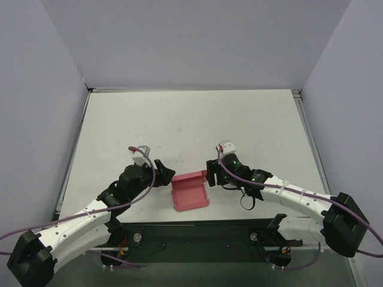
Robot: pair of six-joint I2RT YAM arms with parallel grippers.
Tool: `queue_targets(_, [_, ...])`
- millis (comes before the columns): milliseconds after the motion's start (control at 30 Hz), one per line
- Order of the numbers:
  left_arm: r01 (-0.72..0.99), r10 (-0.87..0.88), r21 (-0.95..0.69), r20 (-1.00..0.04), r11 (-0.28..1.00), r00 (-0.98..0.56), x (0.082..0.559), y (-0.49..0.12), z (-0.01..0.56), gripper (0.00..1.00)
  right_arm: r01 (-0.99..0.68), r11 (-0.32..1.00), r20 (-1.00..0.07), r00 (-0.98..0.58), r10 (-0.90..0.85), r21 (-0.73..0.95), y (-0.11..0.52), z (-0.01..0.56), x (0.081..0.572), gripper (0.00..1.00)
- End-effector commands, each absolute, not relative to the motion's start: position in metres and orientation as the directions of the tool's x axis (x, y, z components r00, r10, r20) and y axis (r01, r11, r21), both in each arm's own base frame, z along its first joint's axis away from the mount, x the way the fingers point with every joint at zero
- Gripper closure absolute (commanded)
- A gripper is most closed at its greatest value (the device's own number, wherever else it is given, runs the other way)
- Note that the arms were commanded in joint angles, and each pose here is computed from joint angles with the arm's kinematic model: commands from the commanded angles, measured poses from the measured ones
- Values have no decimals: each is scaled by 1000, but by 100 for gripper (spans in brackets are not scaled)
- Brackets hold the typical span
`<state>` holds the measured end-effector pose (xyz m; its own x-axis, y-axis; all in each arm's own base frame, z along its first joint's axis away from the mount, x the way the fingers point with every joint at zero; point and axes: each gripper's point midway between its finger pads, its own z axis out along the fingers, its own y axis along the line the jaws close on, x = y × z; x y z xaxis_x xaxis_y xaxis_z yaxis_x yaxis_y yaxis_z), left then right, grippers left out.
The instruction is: Fold the paper box
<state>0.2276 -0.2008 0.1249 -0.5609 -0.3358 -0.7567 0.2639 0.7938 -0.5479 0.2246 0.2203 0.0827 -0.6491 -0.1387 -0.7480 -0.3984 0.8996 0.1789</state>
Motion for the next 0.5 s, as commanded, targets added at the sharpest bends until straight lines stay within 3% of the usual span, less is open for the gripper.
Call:
queue_targets(0, [220,-378,-607,-697,764,-610,217,-202,112,21,-432,888,-774,-612,-161,156,231,94,233,38])
queue_targets(467, [176,-391,-636,-644,751,-658,217,-207,105,24,-451,892,-807,-538,-245,30,239,88,241,44])
